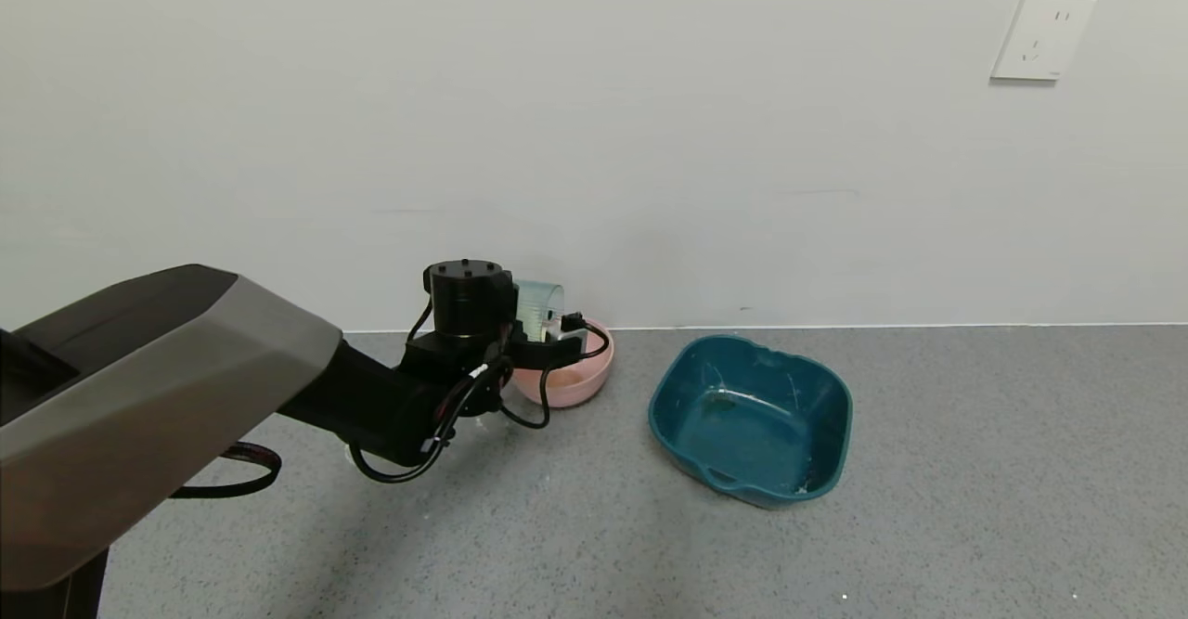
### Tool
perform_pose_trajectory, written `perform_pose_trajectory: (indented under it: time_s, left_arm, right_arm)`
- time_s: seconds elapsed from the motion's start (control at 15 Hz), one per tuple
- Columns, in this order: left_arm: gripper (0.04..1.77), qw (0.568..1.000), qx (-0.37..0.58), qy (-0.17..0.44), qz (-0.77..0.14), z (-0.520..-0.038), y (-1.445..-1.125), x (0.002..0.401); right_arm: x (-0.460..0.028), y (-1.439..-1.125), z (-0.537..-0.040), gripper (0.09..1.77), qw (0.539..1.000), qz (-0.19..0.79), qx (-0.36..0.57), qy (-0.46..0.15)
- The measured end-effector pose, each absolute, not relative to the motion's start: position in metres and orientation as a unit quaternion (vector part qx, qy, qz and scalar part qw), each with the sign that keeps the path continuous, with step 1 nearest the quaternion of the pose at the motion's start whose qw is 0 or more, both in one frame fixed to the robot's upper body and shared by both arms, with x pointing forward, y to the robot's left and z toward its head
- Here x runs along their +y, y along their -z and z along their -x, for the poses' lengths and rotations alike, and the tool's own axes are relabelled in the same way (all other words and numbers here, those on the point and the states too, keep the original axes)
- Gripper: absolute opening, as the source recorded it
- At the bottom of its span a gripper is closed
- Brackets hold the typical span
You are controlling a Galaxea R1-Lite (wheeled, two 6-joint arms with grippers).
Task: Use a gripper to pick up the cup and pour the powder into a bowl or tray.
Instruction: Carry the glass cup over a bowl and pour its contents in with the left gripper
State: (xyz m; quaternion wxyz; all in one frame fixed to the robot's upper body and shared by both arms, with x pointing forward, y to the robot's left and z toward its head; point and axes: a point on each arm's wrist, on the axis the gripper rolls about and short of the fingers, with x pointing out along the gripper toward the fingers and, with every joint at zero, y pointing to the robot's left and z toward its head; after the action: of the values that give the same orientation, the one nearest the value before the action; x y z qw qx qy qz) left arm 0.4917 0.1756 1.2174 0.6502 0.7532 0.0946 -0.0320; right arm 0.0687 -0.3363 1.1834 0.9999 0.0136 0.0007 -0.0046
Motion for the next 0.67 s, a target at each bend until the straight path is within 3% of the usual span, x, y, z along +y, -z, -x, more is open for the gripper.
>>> perform_pose_trajectory:
  time_s: [0.67]
  left_arm:
    - [1.26,0.603,0.077,0.028,-0.794,-0.4906,-1.2250,0.1728]
  right_arm:
    - [-0.3363,-1.1834,-0.0687,1.71,1.000,-0.014,0.001,0.005]
